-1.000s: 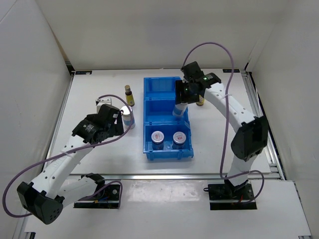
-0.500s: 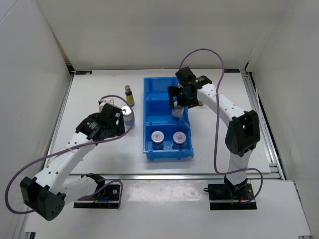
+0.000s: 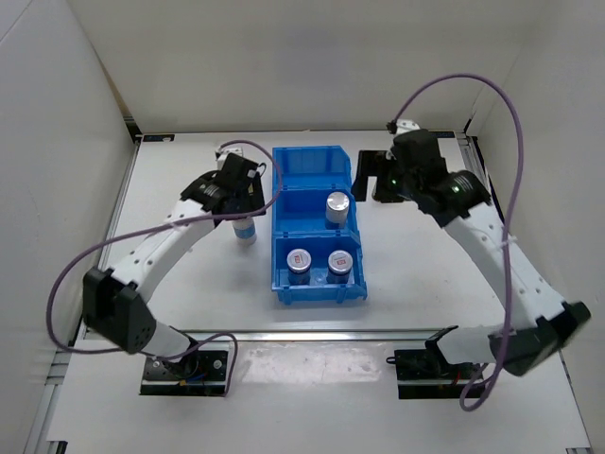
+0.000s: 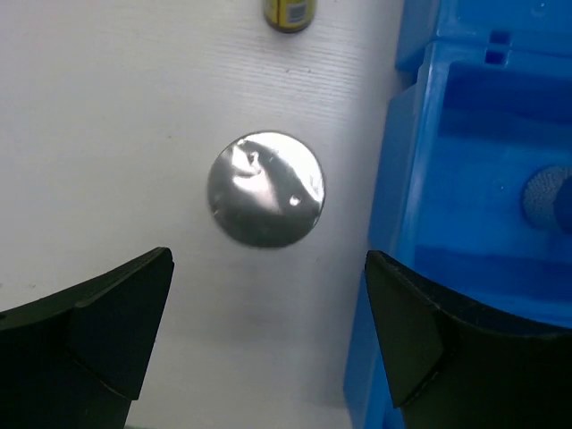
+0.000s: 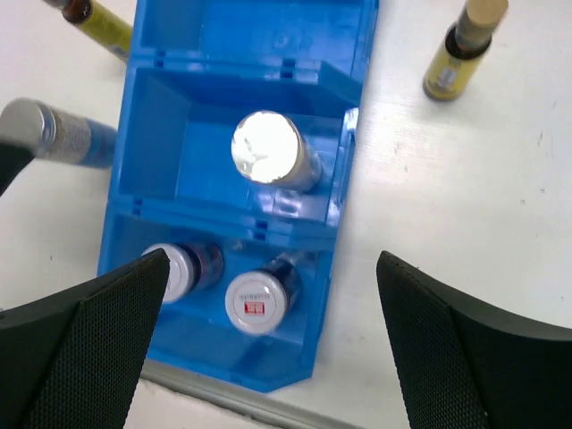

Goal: Organize the condiment bottles

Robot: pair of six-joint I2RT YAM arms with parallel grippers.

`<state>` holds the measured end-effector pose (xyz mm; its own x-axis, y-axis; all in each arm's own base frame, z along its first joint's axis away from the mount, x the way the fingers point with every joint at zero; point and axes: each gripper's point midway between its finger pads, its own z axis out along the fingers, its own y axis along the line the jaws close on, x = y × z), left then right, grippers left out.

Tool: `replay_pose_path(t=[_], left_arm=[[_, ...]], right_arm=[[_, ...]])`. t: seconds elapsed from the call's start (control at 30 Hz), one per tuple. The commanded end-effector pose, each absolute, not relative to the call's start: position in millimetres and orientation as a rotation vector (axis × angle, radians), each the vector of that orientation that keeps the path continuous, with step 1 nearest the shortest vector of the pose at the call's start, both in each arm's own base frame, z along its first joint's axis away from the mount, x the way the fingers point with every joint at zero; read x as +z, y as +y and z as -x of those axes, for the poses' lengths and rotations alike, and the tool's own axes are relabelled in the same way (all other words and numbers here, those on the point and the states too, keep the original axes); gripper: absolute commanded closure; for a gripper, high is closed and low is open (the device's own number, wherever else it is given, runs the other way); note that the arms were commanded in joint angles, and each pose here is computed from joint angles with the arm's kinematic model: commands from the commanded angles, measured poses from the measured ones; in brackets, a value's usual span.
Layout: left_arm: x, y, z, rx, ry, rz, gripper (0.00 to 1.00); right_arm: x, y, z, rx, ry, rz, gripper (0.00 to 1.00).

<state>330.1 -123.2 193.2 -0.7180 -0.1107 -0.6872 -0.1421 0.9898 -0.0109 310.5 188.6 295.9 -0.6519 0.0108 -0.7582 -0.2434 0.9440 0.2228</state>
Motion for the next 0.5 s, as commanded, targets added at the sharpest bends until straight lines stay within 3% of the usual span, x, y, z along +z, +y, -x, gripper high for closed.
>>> replay_pose_path(t=[0.0,0.4,0.47], left_arm=[[202,-141,-359,-0.014,2.334,0.153,0.01],[152,-117,-388,0.080,2.427,0.217,0.01],[148,-119,-387,0.081,2.441,0.199,0.11]], right_arm=[[284,180,-288,0.410,2.276,0.154,0.00],[257,150,-235,0.410,2.326,0.138,0.00],[256,149,-233,0.411,2.324,0.138,0.00]])
